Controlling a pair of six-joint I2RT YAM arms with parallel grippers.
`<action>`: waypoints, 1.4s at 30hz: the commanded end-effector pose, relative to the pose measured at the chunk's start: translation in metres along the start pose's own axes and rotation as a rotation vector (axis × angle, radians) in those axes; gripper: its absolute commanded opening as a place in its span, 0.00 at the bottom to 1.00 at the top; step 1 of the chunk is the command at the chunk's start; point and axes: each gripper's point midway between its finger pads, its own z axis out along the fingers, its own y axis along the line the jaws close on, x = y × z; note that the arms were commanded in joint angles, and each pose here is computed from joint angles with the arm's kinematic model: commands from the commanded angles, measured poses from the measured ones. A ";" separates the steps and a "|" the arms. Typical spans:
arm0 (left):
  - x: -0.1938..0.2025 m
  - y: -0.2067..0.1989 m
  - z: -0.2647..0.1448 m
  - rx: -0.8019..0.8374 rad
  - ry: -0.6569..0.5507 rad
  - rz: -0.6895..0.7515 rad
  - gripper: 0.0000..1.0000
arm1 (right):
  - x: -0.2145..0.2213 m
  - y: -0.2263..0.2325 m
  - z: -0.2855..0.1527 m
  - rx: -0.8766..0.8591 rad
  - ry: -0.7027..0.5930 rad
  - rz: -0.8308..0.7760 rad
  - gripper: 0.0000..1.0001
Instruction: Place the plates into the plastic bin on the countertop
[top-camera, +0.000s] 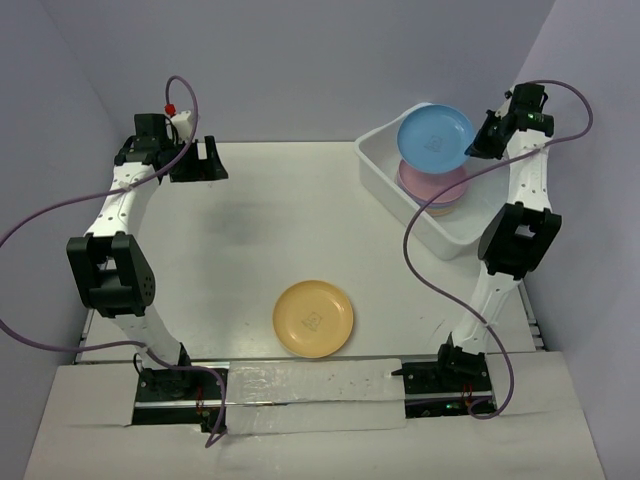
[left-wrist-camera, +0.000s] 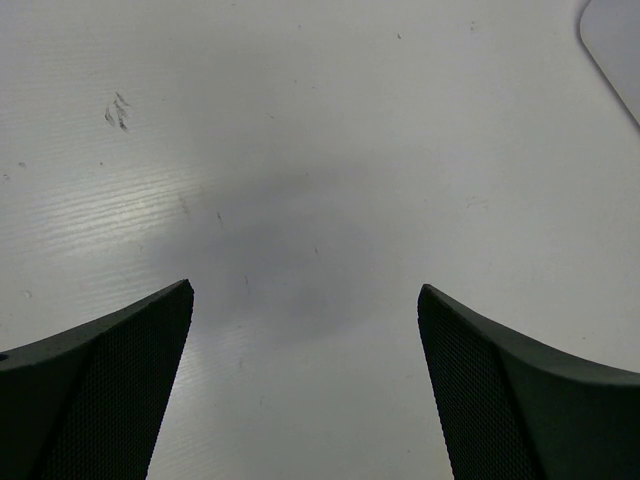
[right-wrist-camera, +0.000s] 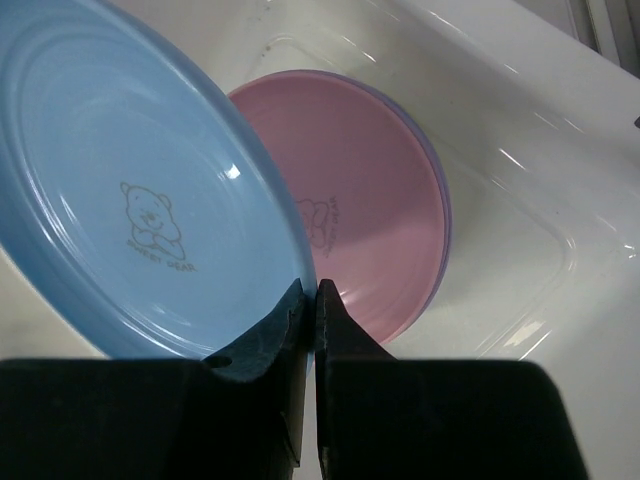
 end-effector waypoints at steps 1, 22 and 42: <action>-0.016 -0.001 -0.013 -0.019 -0.048 0.003 0.99 | 0.002 -0.025 0.018 0.076 0.001 0.053 0.00; -0.014 -0.001 -0.009 -0.006 -0.033 0.009 0.99 | 0.022 0.124 -0.040 -0.456 -0.022 -0.295 0.93; 0.010 -0.012 -0.020 0.039 -0.014 0.040 0.99 | 0.364 0.205 -0.047 -0.877 0.773 -1.318 0.78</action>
